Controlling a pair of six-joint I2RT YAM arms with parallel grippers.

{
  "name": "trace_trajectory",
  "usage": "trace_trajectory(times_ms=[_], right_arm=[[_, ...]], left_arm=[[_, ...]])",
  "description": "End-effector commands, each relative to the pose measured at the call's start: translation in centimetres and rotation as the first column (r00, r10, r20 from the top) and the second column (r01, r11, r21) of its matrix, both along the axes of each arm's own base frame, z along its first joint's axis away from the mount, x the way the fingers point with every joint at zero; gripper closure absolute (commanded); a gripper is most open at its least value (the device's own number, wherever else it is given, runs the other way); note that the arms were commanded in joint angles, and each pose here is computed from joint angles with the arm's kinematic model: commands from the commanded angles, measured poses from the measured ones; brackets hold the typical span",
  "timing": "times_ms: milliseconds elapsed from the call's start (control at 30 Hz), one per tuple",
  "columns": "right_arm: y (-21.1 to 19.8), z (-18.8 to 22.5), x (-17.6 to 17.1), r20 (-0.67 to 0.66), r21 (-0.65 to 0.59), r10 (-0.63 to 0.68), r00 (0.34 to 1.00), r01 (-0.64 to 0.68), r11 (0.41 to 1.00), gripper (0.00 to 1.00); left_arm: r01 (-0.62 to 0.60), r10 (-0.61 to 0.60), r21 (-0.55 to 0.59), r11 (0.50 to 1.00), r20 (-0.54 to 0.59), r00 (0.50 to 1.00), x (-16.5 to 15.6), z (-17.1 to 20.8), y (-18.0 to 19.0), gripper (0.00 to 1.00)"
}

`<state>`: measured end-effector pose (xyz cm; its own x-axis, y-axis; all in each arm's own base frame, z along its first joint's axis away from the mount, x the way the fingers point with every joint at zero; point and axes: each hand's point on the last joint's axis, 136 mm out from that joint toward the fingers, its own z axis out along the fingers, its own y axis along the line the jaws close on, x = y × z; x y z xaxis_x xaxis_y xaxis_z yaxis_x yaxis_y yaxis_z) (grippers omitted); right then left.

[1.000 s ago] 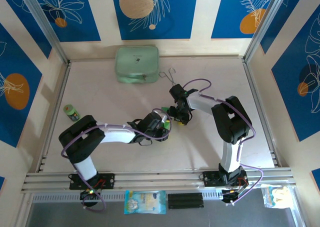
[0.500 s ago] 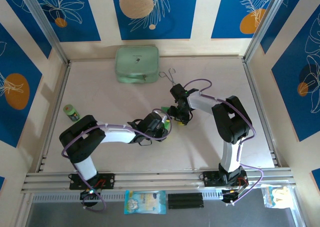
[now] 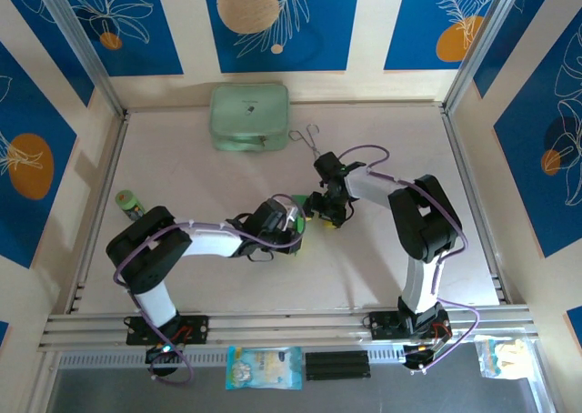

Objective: Fold a paper plane with a square sheet of paper (pick it up from the middle)
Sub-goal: Fold the wing for the fifth time at the center of the table.

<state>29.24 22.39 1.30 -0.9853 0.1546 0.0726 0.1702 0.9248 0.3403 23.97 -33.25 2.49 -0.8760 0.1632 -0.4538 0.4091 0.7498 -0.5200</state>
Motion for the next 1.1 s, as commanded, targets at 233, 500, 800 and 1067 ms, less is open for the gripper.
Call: trace_trajectory(times_ms=[233, 500, 800, 1067], right_arm=[[2.6, -3.3, -0.8, 0.055, 0.159, 0.116, 0.992, -0.123, 0.98, 0.36], [3.6, 3.6, 0.8, 0.284, 0.306, 0.096, 0.954, -0.185, 0.934, 0.36], [4.8, 4.3, -0.2, 0.342, 0.449, 0.08, 0.936, -0.238, 0.861, 0.57], [1.9, 5.0, 0.2, 0.409, 0.328, 0.026, 0.912, -0.174, 0.929, 0.53]], left_arm=[[-0.036, 0.029, -0.059, 0.998, -0.126, 0.992, -0.6, -1.8, 0.9, 0.83], [-0.037, 0.03, -0.048, 0.998, -0.131, 0.991, -0.7, -2.1, 1.3, 0.83], [-0.029, 0.024, -0.041, 0.999, -0.131, 0.991, -0.9, -2.4, 1.6, 0.83], [-0.034, 0.03, -0.027, 0.999, -0.129, 0.991, -0.9, -2.4, 2.0, 0.83]])
